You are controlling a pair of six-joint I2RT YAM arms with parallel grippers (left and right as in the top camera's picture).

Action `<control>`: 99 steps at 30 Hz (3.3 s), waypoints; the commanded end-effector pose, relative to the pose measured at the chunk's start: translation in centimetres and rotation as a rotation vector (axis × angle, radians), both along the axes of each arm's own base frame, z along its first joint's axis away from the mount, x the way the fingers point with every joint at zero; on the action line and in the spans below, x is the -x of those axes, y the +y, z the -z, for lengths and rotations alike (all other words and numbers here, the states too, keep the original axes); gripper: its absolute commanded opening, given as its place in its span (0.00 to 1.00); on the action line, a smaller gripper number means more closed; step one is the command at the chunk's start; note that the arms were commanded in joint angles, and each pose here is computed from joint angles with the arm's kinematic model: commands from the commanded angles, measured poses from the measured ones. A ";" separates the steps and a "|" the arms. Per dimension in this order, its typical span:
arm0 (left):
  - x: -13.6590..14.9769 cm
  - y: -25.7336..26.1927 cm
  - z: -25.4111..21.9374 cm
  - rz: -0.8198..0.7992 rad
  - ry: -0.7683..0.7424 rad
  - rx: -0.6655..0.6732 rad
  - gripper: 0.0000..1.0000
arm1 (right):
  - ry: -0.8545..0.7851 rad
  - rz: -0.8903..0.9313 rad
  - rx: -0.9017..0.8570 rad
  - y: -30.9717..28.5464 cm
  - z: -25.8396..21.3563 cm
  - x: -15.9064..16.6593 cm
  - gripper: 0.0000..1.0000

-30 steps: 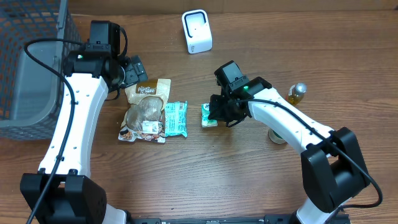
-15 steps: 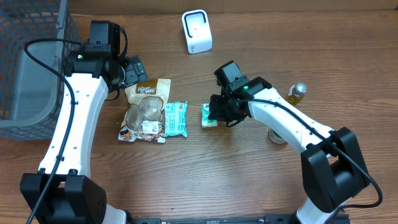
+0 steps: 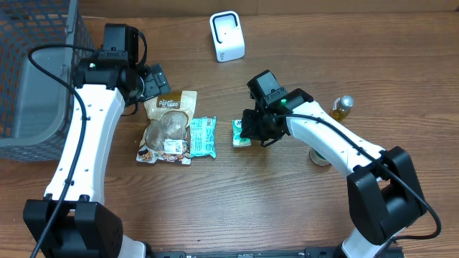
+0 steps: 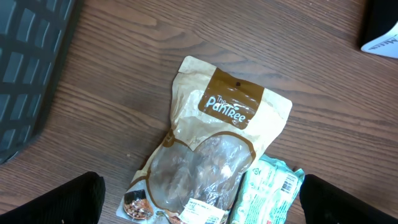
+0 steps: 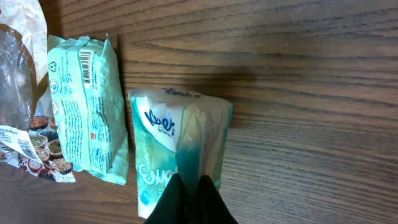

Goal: Scan the item barcode
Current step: 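Lift the Kleenex pack and carry it up toward the white scanner, then lower the Kleenex pack onto the table right of center and release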

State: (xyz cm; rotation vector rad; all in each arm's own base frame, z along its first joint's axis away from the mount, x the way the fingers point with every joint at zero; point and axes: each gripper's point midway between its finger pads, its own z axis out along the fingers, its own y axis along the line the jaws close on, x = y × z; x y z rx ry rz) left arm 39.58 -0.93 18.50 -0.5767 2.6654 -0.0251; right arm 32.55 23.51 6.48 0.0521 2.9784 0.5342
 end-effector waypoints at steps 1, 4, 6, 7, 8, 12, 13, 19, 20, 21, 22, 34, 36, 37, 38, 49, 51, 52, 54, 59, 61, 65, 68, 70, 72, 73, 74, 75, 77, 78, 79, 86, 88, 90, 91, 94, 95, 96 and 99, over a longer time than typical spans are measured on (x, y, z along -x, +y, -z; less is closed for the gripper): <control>-0.2 0.0 -0.7 0.002 -0.018 -0.006 1.00 | -0.010 0.004 -0.003 -0.2 -0.5 0.0 0.04; -0.2 0.0 -0.7 0.002 -0.018 -0.007 1.00 | -0.019 -0.005 -0.005 -0.1 -0.5 -0.2 0.04; -0.2 0.0 -0.7 0.002 -0.018 -0.006 0.99 | -0.034 -0.030 -0.004 -0.1 -0.7 -0.3 0.04; -0.2 0.0 -0.7 0.002 -0.018 -0.006 0.99 | -0.033 -0.031 -0.002 -0.2 -1.0 -0.4 0.04; -0.2 0.0 -0.7 0.002 -0.018 -0.007 0.99 | -0.028 -0.028 0.000 -0.3 -1.4 -0.5 0.04; -0.2 0.0 -0.7 0.002 -0.018 -0.007 1.00 | -0.035 -0.010 -0.001 -0.6 -4.4 -1.6 0.04; -0.2 0.0 -0.7 0.002 -0.018 -0.006 1.00 | -0.048 -0.007 0.001 -0.7 -5.4 -2.0 0.04; -0.2 0.0 -0.7 0.002 -0.018 -0.006 1.00 | -0.185 0.015 0.025 -1.2 -14.3 -4.4 0.04; -0.2 0.0 -0.7 0.002 -0.018 -0.006 1.00 | -0.212 0.024 0.031 -1.5 -15.8 -4.7 0.04; -0.2 0.0 -0.7 0.002 -0.018 -0.006 1.00 | -0.247 0.038 0.041 -1.9 -17.6 -5.1 0.04; -0.2 0.0 -0.7 0.002 -0.018 -0.006 1.00 | -0.286 0.050 0.049 -2.3 -19.3 -5.4 0.04; -0.2 0.0 -0.7 0.002 -0.018 -0.006 0.99 | -0.674 0.089 0.230 -4.5 -27.1 -11.2 0.04; -0.2 0.0 -0.7 0.002 -0.018 -0.007 1.00 | -0.709 0.080 0.286 -4.2 -26.5 -12.5 0.04; -0.2 0.0 -0.7 0.002 -0.018 -0.007 1.00 | -0.725 0.077 0.314 -4.0 -26.1 -13.3 0.04; -0.2 0.0 -0.7 0.002 -0.018 -0.006 1.00 | -0.738 0.070 0.339 -3.9 -25.7 -13.9 0.04; -0.2 0.0 -0.7 0.002 -0.018 -0.006 1.00 | -0.914 -0.003 0.669 -1.2 -19.5 -22.5 0.04; -0.2 0.0 -0.7 0.002 -0.018 -0.006 1.00 | -0.947 -0.041 0.734 -0.7 -18.4 -23.9 0.04; -0.2 0.0 -0.7 0.002 -0.018 -0.007 0.99 | -0.959 -0.057 0.759 -0.6 -17.9 -24.5 0.04; -0.2 0.0 -0.7 0.002 -0.018 -0.006 1.00 | -0.984 -0.099 0.797 0.1 -16.8 -25.6 0.04; -0.2 0.0 -0.7 0.002 -0.018 -0.006 1.00 | -1.018 -0.154 0.835 1.3 -13.8 -27.6 0.04; -0.2 0.0 -0.7 0.002 -0.018 -0.006 1.00 | -1.025 -0.184 0.857 1.7 -12.6 -28.2 0.04; -0.2 0.0 -0.7 0.002 -0.018 -0.006 1.00 | -1.039 -0.216 0.877 2.2 -11.1 -29.0 0.04; -0.2 0.0 -0.7 0.002 -0.018 -0.006 1.00 | -1.037 -0.235 0.888 2.5 -9.9 -29.2 0.04; -0.2 0.0 -0.7 0.002 -0.018 -0.006 1.00 | -1.026 -0.253 0.889 2.6 -8.9 -29.3 0.04; -0.2 0.0 -0.7 0.002 -0.018 -0.006 1.00 | -1.010 -0.269 0.898 2.6 -7.7 -29.3 0.04; -0.2 0.0 -0.7 0.002 -0.018 -0.006 1.00 | -0.998 -0.278 0.904 2.5 -7.1 -29.3 0.04; -0.2 0.0 -0.7 0.002 -0.018 -0.006 1.00 | -0.989 -0.282 0.908 2.3 -6.5 -29.4 0.04; -0.2 0.0 -0.7 0.002 -0.018 -0.006 1.00 | -0.983 -0.285 0.908 2.2 -6.1 -29.5 0.04; -0.2 0.0 -0.7 0.002 -0.018 -0.006 1.00 | -0.978 -0.299 0.897 2.4 -5.4 -29.6 0.04; -0.2 0.0 -0.7 0.002 -0.018 -0.006 1.00 | -0.978 -0.302 0.891 2.5 -5.3 -29.5 0.04; -0.2 0.0 -0.7 0.002 -0.018 -0.006 1.00 | -0.982 -0.300 0.889 2.5 -5.4 -29.6 0.04; -0.2 0.0 -0.7 0.002 -0.018 -0.007 1.00 | -1.018 -0.166 0.928 1.2 -10.3 -28.9 0.04; -0.2 0.0 -0.7 0.002 -0.018 -0.006 1.00 | -1.011 -0.126 0.912 0.8 -12.9 -27.8 0.04; -0.2 0.0 -0.7 0.002 -0.018 -0.007 1.00 | -0.987 -0.089 0.873 0.4 -15.0 -26.2 0.04; -0.2 0.0 -0.7 0.002 -0.018 -0.006 1.00 | -0.968 -0.073 0.853 0.2 -15.6 -25.3 0.04; -0.2 0.0 -0.7 0.002 -0.018 -0.007 1.00 | -0.829 -0.014 0.722 -0.8 -16.1 -21.5 0.04; -0.2 0.0 -0.7 0.002 -0.018 -0.006 1.00 | -0.774 -0.004 0.670 -0.8 -15.6 -20.3 0.04; -0.2 0.0 -0.7 0.002 -0.018 -0.006 1.00 | -0.697 0.010 0.616 -1.2 -14.8 -18.9 0.04; -0.2 0.0 -0.7 0.002 -0.018 -0.006 1.00 | -0.411 0.029 0.511 -2.6 -11.2 -14.4 0.04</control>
